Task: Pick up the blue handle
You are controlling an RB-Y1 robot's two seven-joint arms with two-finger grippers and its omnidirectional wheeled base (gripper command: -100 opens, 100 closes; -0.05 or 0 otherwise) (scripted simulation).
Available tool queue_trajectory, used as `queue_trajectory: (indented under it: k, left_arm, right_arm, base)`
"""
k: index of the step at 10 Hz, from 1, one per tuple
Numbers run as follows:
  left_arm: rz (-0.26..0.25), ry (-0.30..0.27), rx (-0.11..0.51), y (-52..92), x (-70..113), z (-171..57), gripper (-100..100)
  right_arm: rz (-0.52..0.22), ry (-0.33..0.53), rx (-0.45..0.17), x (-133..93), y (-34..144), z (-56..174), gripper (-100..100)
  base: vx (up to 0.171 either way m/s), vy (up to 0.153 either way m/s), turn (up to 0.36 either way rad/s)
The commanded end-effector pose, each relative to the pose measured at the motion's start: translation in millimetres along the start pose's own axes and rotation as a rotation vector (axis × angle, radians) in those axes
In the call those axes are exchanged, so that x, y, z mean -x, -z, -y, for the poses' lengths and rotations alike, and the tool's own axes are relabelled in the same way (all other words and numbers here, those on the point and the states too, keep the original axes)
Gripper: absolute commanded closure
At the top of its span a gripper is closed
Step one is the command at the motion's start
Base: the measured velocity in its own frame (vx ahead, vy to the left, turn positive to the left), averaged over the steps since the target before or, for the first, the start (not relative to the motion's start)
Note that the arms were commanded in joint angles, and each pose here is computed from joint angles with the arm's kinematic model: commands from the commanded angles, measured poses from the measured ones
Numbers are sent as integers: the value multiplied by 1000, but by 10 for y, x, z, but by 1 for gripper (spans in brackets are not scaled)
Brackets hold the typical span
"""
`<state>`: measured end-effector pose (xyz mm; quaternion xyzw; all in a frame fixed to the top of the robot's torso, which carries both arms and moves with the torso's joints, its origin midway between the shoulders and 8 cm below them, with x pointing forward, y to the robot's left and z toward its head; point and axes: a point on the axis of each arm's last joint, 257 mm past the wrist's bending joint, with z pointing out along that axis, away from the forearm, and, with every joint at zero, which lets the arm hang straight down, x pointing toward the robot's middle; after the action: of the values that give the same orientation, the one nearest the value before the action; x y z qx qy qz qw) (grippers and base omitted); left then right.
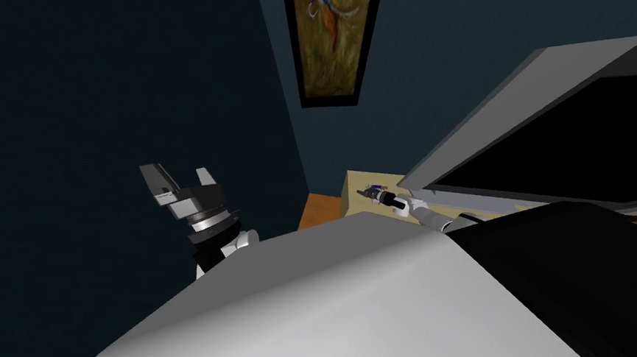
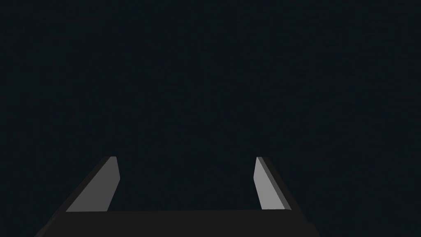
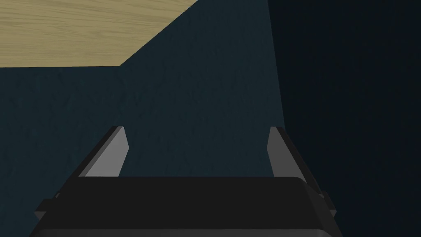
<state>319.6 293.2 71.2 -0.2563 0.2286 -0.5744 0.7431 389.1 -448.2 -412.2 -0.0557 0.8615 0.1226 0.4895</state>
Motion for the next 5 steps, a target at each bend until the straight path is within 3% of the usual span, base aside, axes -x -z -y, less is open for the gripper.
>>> queue_trajectory:
  k: [1, 2, 3, 5]
  left_arm:
    - [0, 0, 0, 0, 0, 0, 0]
    - [0, 0, 0, 0, 0, 0, 0]
    - [0, 0, 0, 0, 0, 0, 0]
    - [0, 0, 0, 0, 0, 0, 0]
  right_arm:
    - [-69, 85, -33, -151, 89, 213, -100]
    - [-81, 80, -49, -210, 129, 285, -100]
    - [-132, 157, -59, -290, 198, 406, -100]
    - [-150, 151, -82, -368, 263, 507, -100]
  base:
    - [40, 4, 145]
    - [36, -1, 99]
    - [38, -3, 164]
    - [21, -9, 43]
